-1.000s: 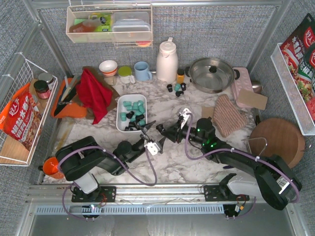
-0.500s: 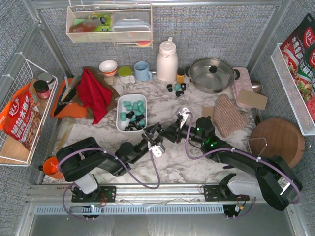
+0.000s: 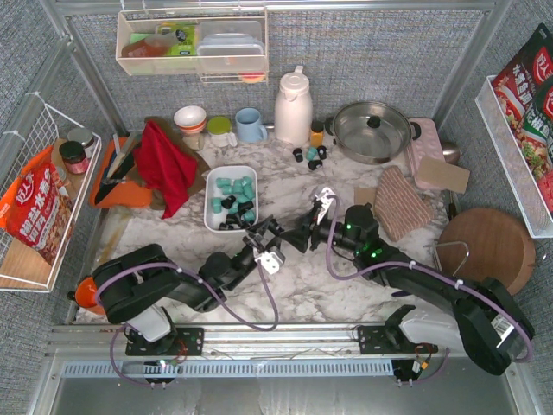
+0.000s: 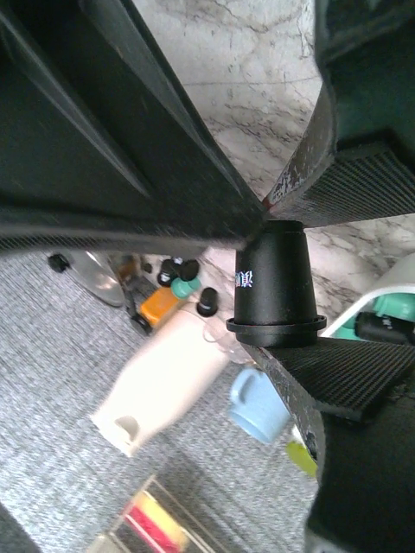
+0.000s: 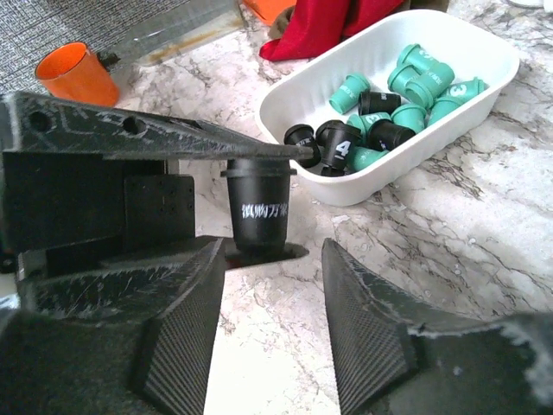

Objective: Mix the coffee capsules in the storage basket

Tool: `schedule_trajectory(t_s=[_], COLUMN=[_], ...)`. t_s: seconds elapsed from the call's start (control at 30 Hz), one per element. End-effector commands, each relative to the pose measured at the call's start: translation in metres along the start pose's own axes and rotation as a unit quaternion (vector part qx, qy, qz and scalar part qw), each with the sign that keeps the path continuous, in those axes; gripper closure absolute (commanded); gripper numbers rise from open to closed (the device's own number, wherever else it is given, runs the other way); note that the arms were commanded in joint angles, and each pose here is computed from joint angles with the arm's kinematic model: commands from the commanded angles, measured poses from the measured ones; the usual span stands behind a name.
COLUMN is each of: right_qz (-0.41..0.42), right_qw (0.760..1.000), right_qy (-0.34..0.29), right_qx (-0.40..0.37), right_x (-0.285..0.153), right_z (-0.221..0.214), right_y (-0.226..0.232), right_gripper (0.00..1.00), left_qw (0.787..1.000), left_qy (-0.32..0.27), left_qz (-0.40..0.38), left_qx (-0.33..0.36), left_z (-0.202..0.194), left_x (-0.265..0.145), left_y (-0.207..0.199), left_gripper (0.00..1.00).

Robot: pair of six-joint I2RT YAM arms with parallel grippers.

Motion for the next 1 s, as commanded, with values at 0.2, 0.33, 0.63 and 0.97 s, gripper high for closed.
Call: schedule_trajectory(t_s=[0.2,0.33,0.63,0.97], right_qz=[-0.091,-0.163,-0.233,-0.267], right_qw=[0.995,0.985,0.971,0.963], right_qy=[-0.036,-0.036,-0.027,-0.015], right_qx=[-0.026,-0.037,-0.038,-0.035], right_x=[-0.016,-0.025,-0.03,-0.033], right_z=[0.006,0.001,-0.007,-0.011], right_y=[-0.007,-0.017,-0.028,-0.034], right_gripper=[0.39,0.38,0.37,0.37], left_qw=[0.989,0.973,0.947,0.896], left_qy=[0.033,0.063,0.102,0.204], left_qz=[0.103,0.144,0.194,0.216], left_qx=[-0.105,-0.167,-0.233,-0.33], left_z=[-0.008,-0.021,-0.026,-0.036], left_x=[-0.017,-0.021,-0.029,-0.033], left_y=[0.016,0.028,0.046,0.062], left_gripper=[0.66,0.73,0.83,0.87])
Point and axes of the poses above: each gripper's point midway between its finger pads, its own x axis out along the fingers, its own y axis along the line the jaws close on, z = x × y, the point moved 10 cm from there along -x, back along the fingers, and after that the axes turned 1 degree about x, right-handed, at the moved point
